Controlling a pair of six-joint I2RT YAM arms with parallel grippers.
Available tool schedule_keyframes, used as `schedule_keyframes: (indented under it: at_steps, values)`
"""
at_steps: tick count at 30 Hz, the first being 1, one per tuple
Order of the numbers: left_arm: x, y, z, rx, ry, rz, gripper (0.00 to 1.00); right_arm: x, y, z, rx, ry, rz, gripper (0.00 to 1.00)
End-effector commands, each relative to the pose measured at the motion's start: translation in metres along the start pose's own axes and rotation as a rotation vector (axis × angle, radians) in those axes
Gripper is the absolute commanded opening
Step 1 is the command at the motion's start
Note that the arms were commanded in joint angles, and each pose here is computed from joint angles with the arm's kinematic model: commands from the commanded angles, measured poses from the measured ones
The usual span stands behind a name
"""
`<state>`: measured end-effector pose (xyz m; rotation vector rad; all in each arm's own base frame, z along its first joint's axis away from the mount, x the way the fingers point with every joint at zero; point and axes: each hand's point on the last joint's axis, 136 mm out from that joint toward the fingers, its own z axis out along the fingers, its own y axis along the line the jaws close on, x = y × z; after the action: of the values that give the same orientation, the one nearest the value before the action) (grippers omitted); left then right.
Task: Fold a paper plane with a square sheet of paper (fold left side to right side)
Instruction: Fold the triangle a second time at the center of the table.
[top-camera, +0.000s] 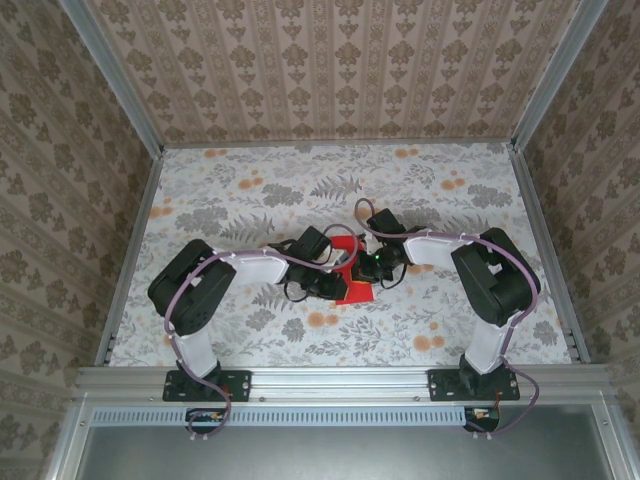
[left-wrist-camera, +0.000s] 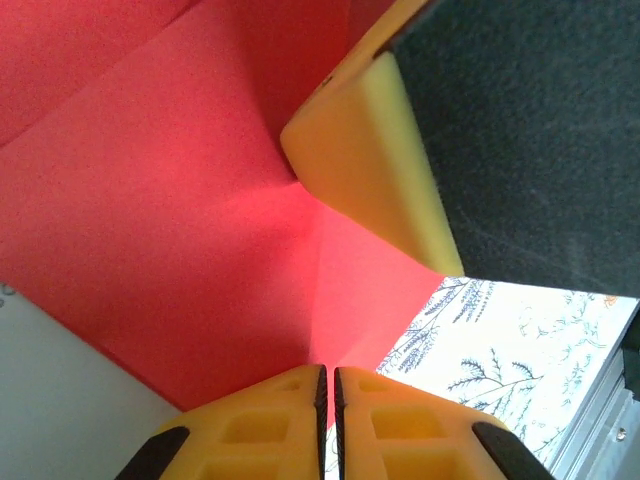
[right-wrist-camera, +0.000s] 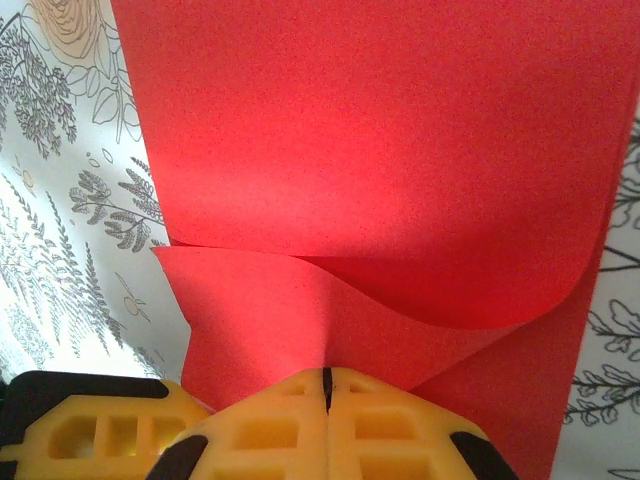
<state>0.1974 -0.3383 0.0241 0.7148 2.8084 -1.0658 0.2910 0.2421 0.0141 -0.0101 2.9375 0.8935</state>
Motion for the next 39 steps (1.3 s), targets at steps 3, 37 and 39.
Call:
schedule_keyframes:
  at_steps: [3, 37, 39]
  values:
    - [0.017, 0.013, 0.004, -0.048, 0.044, -0.023, 0.12, 0.02, -0.031, 0.008, 0.125, 0.079, 0.033, 0.01]
    - [-0.001, -0.017, -0.025, 0.021, -0.046, 0.031, 0.07, 0.019, -0.03, 0.01, 0.126, 0.088, 0.03, 0.01]
    - [-0.004, -0.015, -0.019, 0.023, -0.042, 0.028, 0.09, 0.019, -0.03, 0.01, 0.125, 0.088, 0.031, 0.01]
